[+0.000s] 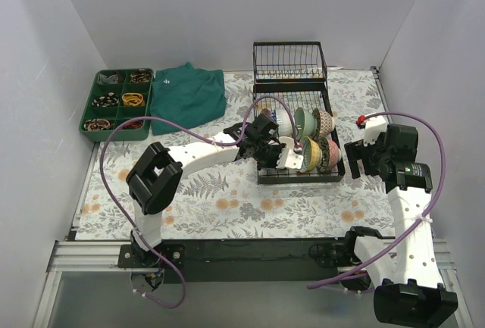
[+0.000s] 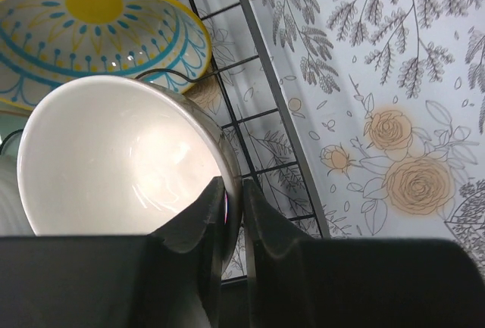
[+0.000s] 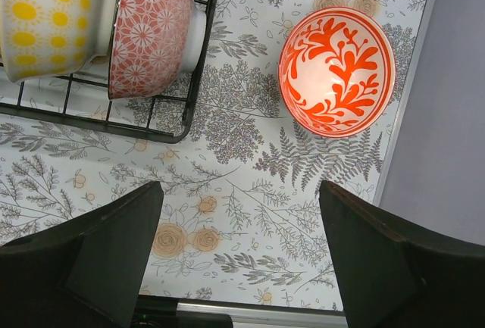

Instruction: Load the bowls into the dish rack

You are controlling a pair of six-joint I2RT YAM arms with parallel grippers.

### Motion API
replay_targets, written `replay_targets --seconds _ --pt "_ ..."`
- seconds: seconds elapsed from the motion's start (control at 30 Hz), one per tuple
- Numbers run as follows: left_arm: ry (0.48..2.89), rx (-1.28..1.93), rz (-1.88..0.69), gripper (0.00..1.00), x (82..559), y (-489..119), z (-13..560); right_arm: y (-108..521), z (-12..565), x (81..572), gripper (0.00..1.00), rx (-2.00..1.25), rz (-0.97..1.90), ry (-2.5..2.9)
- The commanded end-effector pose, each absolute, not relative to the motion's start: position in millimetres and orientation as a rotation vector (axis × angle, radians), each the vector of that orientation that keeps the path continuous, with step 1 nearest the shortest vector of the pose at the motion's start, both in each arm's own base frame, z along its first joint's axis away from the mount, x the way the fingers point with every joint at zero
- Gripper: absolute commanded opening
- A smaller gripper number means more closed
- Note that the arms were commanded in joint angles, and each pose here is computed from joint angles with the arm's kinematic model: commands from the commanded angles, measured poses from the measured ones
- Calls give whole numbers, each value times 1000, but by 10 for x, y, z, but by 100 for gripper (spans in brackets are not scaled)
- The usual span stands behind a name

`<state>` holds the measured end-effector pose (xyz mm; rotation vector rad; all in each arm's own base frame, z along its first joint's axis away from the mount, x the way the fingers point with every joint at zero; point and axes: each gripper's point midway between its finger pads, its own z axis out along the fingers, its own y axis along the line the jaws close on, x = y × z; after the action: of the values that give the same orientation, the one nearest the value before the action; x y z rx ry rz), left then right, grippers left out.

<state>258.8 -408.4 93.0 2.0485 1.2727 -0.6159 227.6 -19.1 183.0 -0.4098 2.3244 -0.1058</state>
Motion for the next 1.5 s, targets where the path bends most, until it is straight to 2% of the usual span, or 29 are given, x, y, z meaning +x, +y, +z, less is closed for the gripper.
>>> replay_targets --seconds 0.0,0.27,0.37,0.4,0.47,0.5,0.53,0.63,1.0,1.47 --pt "1134 1804 -650 0 2590 -4328 2022 -184 1885 2354 93 -380 -90 2311" --pt "1190 1501 -784 0 2613 -4466 2845 -203 1917 2426 93 -378 -92 2331" --pt "1294 1226 -908 0 2675 -4468 3125 -189 1875 2416 93 -367 -76 2348" --pt "1286 1083 -1018 0 2633 -4452 3430 -187 1863 2412 92 -366 -73 2354" --pt "1344 940 -1120 0 2657 -4329 3406 -192 1834 2405 92 -365 -73 2369" --pt "1254 853 -1178 0 2611 -4260 3692 -200 1804 2398 92 -366 -76 2379" --pt "1298 741 -1280 0 2602 -4198 3736 -209 1773 2395 92 -368 -79 2391" --pt "1310 658 -1400 0 2505 -4157 3676 -245 1669 2383 92 -388 -98 2426" --pt "1508 233 -1648 0 2687 -4139 3291 -305 1526 2346 91 -421 -126 2493" --pt "1713 -120 -1719 0 2955 -4240 2625 -382 1369 2311 91 -454 -159 2578"
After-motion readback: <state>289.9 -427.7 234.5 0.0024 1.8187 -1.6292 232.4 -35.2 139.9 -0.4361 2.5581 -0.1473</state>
